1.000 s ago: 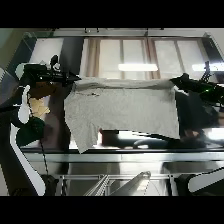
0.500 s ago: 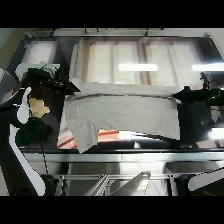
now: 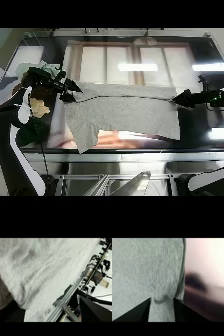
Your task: Fold the shirts.
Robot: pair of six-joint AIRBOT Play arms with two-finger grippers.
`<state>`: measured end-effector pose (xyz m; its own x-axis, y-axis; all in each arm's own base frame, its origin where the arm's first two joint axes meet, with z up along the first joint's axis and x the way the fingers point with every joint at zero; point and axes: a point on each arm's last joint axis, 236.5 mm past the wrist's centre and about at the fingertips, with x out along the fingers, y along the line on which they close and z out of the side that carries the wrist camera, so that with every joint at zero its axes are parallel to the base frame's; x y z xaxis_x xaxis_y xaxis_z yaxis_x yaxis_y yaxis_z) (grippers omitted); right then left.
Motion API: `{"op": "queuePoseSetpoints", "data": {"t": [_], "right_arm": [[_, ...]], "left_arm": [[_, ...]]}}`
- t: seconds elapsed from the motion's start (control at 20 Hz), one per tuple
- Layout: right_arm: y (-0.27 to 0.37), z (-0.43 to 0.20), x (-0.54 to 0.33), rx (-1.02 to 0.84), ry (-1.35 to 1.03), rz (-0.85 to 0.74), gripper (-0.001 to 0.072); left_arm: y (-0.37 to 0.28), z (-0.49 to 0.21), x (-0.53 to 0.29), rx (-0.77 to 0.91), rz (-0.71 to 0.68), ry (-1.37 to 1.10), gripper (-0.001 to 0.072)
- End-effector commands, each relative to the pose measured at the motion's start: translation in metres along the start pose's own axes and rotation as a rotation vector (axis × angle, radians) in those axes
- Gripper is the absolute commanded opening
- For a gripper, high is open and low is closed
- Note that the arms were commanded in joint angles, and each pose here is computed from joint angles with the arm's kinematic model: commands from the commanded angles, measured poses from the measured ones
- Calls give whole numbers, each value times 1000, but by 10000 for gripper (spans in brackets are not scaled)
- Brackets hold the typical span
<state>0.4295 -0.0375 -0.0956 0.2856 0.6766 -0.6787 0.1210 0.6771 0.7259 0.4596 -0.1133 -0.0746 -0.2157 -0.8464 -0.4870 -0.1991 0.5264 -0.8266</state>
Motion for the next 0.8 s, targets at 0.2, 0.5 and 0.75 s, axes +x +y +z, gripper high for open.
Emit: {"op": "queuePoseSetpoints", "data": {"t": [0.2, 0.5, 0.75], "right_arm": [[-21, -80, -75, 141, 218, -184, 432], [-31, -181, -37, 280, 245, -171, 433], [-8, -194, -12, 274, 231, -36, 432]], "left_arm": [[-36, -47, -51, 53, 10, -30, 699], [23, -126, -47, -111, 174, -11, 699], [40, -183, -28, -176, 130, -21, 700]]}}
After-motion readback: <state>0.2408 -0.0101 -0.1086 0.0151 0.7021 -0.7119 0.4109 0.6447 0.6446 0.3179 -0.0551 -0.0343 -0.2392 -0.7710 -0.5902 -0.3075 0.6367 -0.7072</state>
